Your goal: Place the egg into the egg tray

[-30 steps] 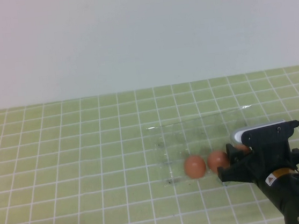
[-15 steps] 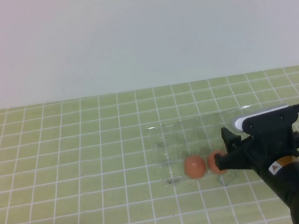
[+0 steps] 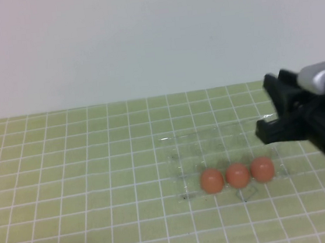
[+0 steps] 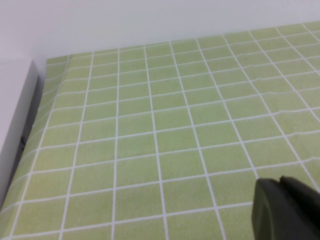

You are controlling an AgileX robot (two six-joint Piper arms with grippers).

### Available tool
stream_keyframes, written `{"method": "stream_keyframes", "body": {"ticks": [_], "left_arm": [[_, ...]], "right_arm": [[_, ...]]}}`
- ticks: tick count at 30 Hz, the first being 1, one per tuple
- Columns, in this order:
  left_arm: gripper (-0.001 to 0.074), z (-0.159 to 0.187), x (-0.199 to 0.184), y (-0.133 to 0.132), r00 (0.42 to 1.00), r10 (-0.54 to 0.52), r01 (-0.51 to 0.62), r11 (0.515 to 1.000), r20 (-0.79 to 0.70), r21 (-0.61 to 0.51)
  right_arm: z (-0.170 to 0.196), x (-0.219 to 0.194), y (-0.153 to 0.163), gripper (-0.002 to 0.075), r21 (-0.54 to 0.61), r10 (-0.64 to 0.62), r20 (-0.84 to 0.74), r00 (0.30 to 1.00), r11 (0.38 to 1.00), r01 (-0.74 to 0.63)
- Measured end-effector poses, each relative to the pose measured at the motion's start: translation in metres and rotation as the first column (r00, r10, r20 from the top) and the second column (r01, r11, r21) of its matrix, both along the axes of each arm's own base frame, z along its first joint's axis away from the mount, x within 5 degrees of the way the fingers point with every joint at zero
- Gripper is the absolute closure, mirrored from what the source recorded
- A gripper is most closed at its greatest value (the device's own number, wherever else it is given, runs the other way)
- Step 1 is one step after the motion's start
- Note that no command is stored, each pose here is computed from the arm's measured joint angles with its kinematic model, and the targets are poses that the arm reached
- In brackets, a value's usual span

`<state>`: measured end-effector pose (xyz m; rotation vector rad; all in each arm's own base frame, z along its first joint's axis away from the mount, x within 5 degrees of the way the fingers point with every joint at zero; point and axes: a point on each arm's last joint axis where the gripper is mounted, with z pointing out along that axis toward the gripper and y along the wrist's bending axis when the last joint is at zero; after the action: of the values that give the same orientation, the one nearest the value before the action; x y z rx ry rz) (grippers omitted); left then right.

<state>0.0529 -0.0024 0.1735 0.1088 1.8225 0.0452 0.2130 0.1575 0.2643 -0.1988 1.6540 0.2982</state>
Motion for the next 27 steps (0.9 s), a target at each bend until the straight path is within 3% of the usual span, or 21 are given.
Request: {"method": "stream_keyframes", "body": {"ticks": [3, 6, 20, 27], "left_arm": [[0.0735, 0.0, 0.0, 0.0, 1.0, 0.0, 0.0, 1.0, 0.0, 0.0], [0.0735, 0.0, 0.0, 0.0, 1.0, 0.0, 0.0, 1.0, 0.0, 0.0], [0.0735, 0.0, 0.0, 0.0, 1.0, 0.0, 0.0, 1.0, 0.0, 0.0], [0.0735, 0.0, 0.0, 0.0, 1.0, 0.0, 0.0, 1.0, 0.0, 0.0]], "right_arm": [[0.023, -0.012, -0.007, 0.0674, -0.033, 0.021, 0.094, 0.995, 0.999, -0.018], [0.043, -0.023, -0.015, 0.0711, -0.083, 0.035, 0.185, 0.982, 0.996, -0.02], [0.069, -0.043, -0.03, 0.0727, -0.06, 0.06, 0.27, 0.961, 0.997, -0.045], [0.095, -0.069, -0.055, 0.0727, 0.007, 0.083, 0.346, 0.935, 0.996, -0.091]]}}
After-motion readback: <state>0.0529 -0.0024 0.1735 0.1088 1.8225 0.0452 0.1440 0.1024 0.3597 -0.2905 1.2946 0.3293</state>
